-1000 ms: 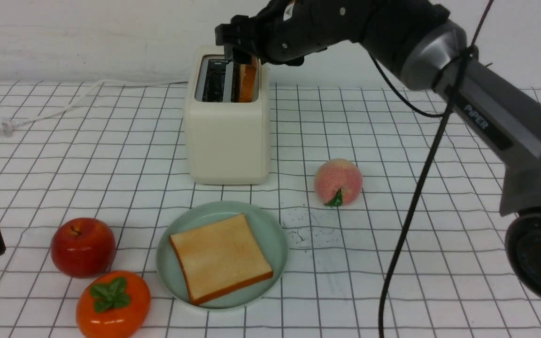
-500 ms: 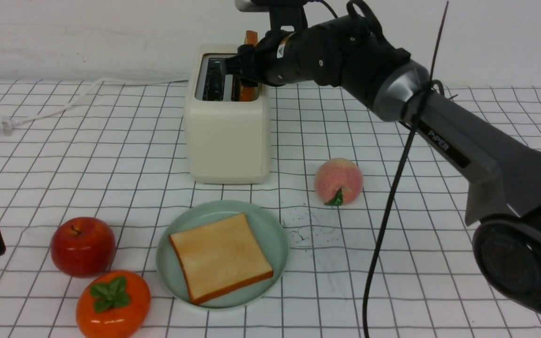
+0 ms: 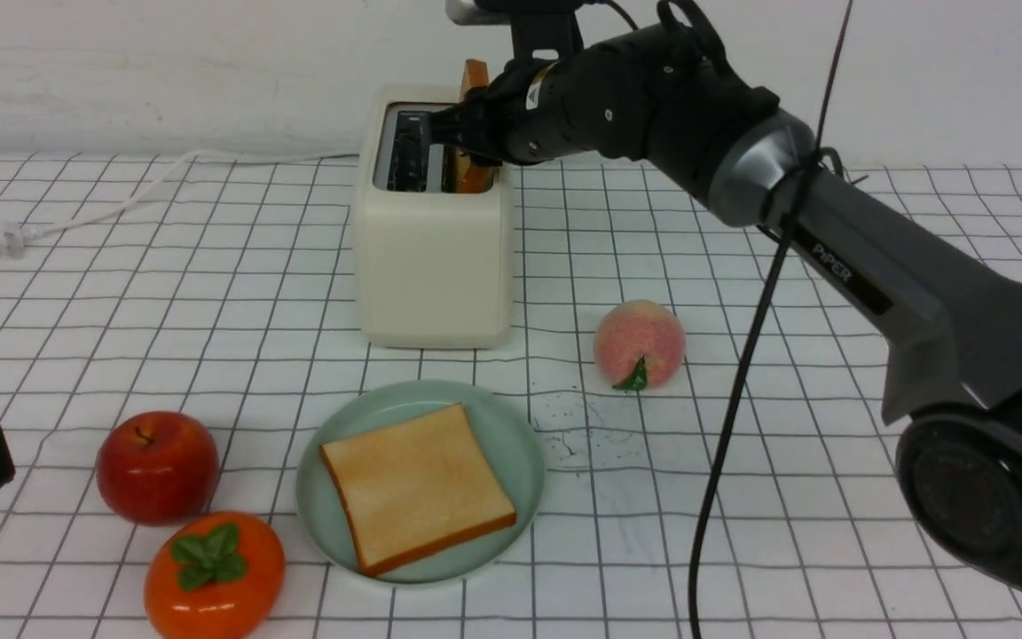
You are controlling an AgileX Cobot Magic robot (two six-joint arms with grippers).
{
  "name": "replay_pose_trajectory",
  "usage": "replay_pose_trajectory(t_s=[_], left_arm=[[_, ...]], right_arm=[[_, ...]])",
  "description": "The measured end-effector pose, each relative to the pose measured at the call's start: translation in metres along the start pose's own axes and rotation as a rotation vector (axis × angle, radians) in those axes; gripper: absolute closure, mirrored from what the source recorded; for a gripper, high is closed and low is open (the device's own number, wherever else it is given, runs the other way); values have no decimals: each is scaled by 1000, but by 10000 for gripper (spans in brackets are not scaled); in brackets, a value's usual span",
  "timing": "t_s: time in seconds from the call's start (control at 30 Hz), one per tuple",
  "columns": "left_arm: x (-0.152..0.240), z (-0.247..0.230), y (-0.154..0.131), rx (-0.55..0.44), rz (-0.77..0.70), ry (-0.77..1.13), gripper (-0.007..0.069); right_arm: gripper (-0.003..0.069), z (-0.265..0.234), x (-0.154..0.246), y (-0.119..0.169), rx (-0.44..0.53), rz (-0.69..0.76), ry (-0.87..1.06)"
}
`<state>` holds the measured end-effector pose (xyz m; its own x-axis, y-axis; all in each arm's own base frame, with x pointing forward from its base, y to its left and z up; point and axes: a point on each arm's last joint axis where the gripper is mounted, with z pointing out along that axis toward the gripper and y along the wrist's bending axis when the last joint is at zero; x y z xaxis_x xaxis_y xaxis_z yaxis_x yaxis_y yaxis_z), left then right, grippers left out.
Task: Take toasted bread from bread machine on white checkered table place on plate.
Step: 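Grasp the toast slice in the toaster and pull it up out of the slot with the right gripper, then place the held slice of bread on top of the slice on the plate with the right gripper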
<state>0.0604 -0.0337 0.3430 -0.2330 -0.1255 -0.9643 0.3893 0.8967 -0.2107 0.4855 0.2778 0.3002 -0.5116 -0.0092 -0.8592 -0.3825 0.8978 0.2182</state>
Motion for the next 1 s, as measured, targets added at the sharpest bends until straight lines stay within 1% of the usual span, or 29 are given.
replay_pose_trajectory(t_s=[0.13,0.5,0.57,0.63,0.67,0.77,0.87,0.93,1.0], left_arm=[[0,0,0,0,0,0,638],[0,0,0,0,1,0,638],[0,0,0,0,1,0,638],[0,0,0,0,1,0,638],[0,0,0,-1,2,0,638],[1,0,0,-2,7,8,638],[4,0,0,-4,22,46,638],[6,0,1,-8,33,67,638],[8,0,1,-8,39,86,638]], right_arm=[[540,-6,-4,2,-7,11,5],[543,-20,-16,9,-59,62,-19],[543,-43,-32,16,-94,42,-36],[545,-56,-40,19,-113,24,-43],[545,-83,-53,26,-146,-10,-28],[545,-141,-70,39,-228,-118,41],[545,-191,-72,43,-285,-187,177],[546,-206,-72,41,-296,-196,218],[546,-210,-67,37,-293,-193,258]])
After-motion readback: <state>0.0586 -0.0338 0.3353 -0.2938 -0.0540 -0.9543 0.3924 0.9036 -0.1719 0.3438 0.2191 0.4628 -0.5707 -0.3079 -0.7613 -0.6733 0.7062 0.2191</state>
